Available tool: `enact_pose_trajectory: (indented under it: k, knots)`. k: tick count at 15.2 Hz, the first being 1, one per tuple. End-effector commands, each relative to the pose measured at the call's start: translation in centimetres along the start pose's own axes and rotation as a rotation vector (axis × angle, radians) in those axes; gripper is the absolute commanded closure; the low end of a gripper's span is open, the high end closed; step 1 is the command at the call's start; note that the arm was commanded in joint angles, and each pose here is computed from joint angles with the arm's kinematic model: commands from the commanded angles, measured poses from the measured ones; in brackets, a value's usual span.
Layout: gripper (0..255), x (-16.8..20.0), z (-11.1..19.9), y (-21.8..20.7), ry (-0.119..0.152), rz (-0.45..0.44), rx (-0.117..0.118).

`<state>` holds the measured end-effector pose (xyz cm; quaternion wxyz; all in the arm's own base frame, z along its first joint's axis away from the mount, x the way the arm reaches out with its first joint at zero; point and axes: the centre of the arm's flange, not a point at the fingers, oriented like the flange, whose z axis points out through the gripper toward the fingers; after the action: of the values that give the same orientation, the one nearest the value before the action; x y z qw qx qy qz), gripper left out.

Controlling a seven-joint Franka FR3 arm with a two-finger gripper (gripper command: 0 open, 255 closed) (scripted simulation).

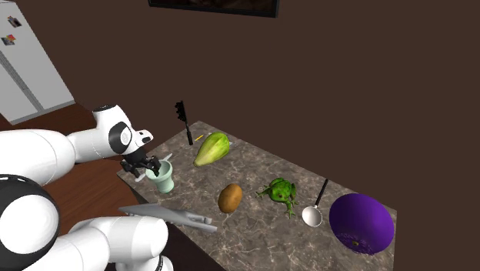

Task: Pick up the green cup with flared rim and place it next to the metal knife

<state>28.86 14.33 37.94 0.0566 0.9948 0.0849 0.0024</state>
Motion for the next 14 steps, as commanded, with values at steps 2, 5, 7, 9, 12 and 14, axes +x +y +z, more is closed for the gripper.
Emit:
enact_pose_trajectory:
  k: [2, 5, 7, 9, 12, 14]
  knots:
    - [0, 0.0, 0.0, 0.0, 0.0, 0.0, 0.0]
    - [0, 0.0, -4.0, 0.0, 0.0, 0.0, 0.0]
    - [0, 0.0, -5.0, 0.0, 0.0, 0.0, 0.0]
    - [0, 0.0, -5.0, 0.0, 0.0, 0.0, 0.0]
    - [0, 0.0, -5.0, 0.0, 0.0, 0.0, 0.0]
    - [0, 0.0, -5.0, 0.0, 0.0, 0.0, 0.0]
